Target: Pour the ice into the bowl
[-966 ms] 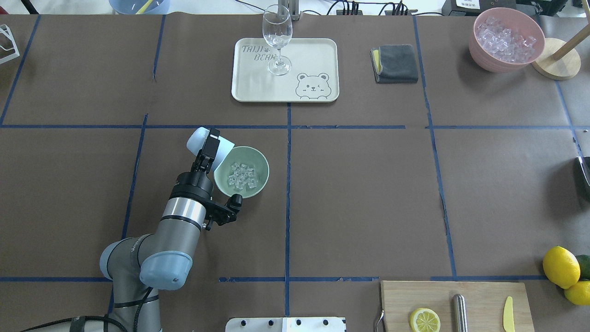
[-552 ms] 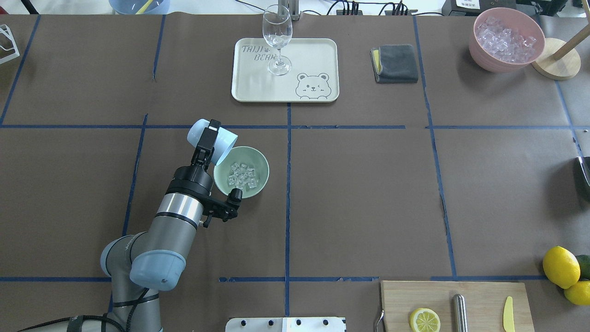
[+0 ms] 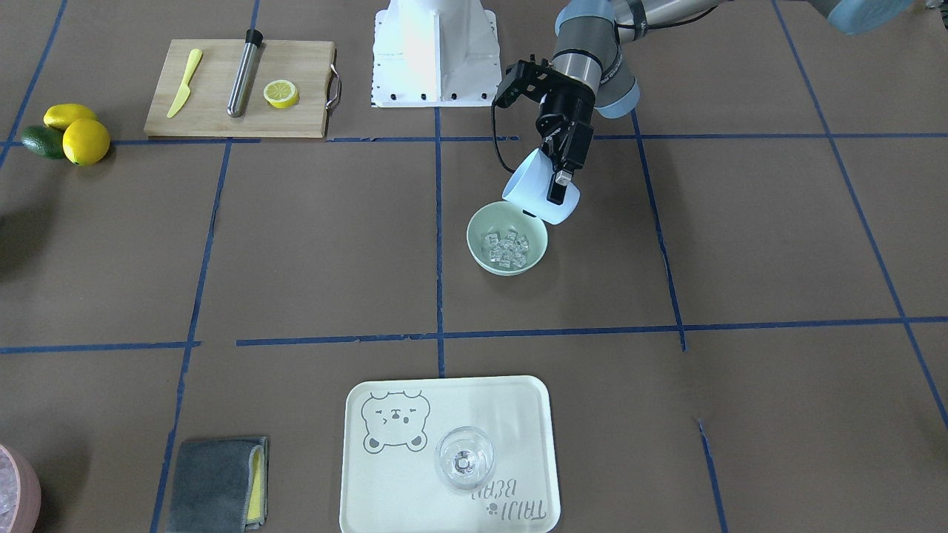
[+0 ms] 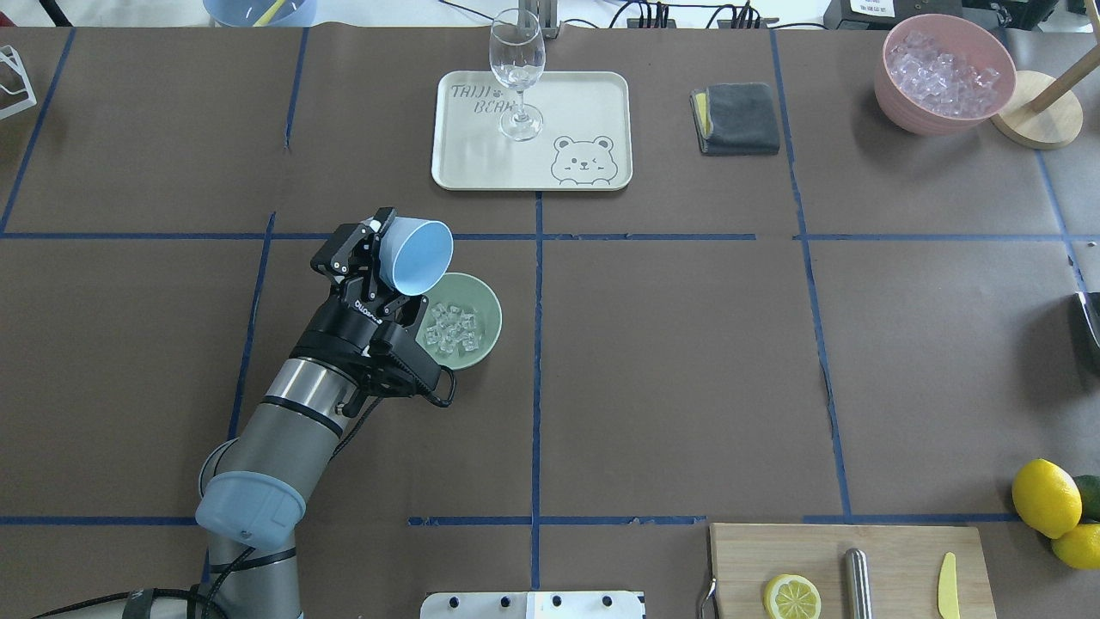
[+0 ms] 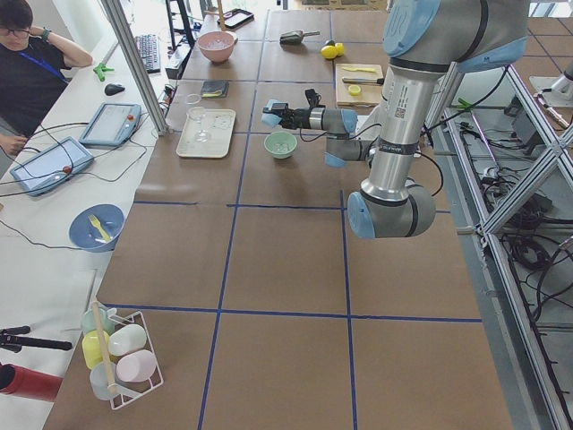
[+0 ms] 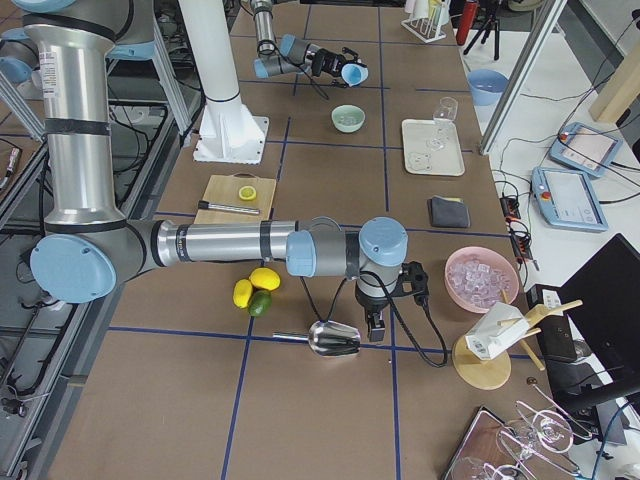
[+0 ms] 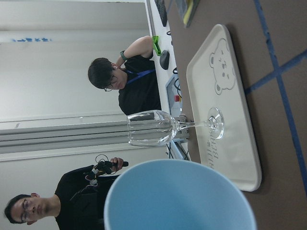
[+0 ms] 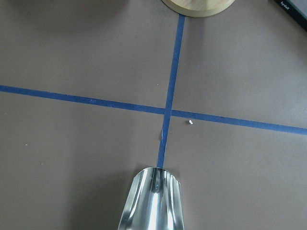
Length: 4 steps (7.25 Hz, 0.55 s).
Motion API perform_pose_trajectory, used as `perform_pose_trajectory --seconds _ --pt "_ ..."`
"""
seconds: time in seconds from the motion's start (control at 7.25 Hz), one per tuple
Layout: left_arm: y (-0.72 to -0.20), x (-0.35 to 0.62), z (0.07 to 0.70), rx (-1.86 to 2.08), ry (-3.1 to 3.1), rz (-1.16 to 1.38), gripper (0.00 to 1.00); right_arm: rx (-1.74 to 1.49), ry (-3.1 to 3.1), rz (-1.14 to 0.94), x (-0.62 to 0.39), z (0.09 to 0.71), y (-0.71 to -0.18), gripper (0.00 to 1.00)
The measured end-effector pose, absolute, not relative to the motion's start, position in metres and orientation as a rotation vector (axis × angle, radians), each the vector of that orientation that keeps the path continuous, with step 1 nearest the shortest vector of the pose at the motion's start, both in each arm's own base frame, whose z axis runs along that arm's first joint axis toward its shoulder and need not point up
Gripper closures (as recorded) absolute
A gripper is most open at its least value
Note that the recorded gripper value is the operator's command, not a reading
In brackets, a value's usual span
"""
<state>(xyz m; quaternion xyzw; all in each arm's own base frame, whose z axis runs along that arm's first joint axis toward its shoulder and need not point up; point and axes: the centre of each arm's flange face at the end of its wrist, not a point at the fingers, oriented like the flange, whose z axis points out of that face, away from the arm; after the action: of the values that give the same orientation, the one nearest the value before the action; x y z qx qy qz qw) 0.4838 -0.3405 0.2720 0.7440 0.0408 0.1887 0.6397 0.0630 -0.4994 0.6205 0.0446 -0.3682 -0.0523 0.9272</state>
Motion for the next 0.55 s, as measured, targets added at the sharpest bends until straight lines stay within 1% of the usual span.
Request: perform_pose_trajectory --seconds 0.28,0.55 --pt "-0.329 0.481 0.264 1.643 0.599 0.055 1.0 0.093 -0.755 -0.108 0.063 0.62 -0.5 0.0" --pt "-0.319 0.473 0.245 1.5 1.061 -0.279 1.0 0.096 -0.754 -0.108 0.063 0.618 -0.501 0.0"
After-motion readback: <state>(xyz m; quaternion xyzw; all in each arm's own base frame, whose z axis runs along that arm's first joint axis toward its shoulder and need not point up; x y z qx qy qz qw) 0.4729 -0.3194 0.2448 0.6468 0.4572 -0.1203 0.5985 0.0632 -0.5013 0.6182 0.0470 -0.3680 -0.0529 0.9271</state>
